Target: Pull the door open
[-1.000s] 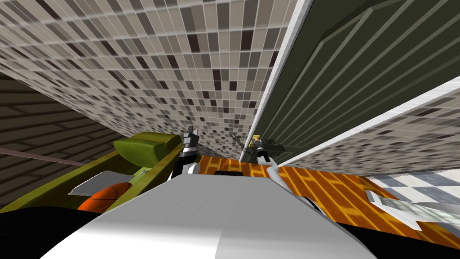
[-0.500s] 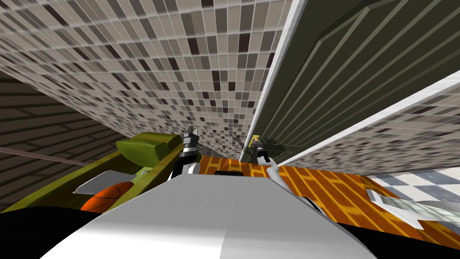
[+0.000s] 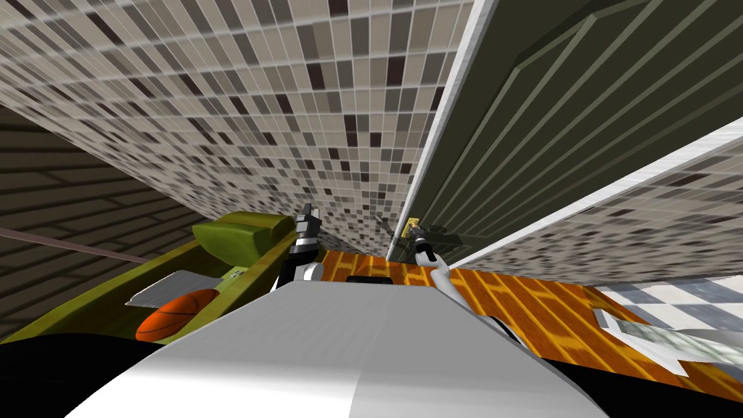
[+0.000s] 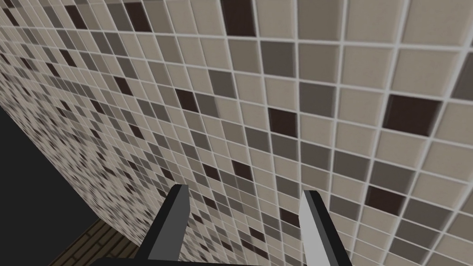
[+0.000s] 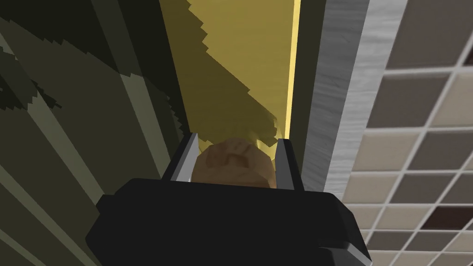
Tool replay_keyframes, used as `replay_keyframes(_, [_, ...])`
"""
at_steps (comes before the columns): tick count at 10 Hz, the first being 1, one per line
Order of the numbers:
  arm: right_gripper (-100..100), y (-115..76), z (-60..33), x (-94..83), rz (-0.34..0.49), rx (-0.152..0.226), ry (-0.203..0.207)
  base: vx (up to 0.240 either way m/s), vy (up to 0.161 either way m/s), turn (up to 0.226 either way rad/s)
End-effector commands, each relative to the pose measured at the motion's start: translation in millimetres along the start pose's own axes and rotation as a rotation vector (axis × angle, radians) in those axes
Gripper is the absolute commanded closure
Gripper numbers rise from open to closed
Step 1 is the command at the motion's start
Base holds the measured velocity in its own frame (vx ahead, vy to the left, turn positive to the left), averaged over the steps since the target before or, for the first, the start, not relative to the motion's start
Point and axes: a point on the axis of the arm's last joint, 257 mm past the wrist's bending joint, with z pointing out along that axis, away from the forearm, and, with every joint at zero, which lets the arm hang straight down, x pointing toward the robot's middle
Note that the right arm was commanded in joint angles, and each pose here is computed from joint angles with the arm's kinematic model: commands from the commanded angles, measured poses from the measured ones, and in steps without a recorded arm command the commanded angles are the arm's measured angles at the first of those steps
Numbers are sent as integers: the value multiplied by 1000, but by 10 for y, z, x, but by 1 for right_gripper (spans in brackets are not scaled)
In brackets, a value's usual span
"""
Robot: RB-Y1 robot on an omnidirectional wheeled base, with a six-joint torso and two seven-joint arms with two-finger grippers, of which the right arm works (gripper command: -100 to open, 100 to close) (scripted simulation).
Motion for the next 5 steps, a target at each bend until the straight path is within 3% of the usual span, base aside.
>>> replay_keyframes(1, [100,12,6,6,48,0,-1,-32,-18,34])
replay_keyframes(5, [100,11,31,6,164,3,-3,-32,-17,33])
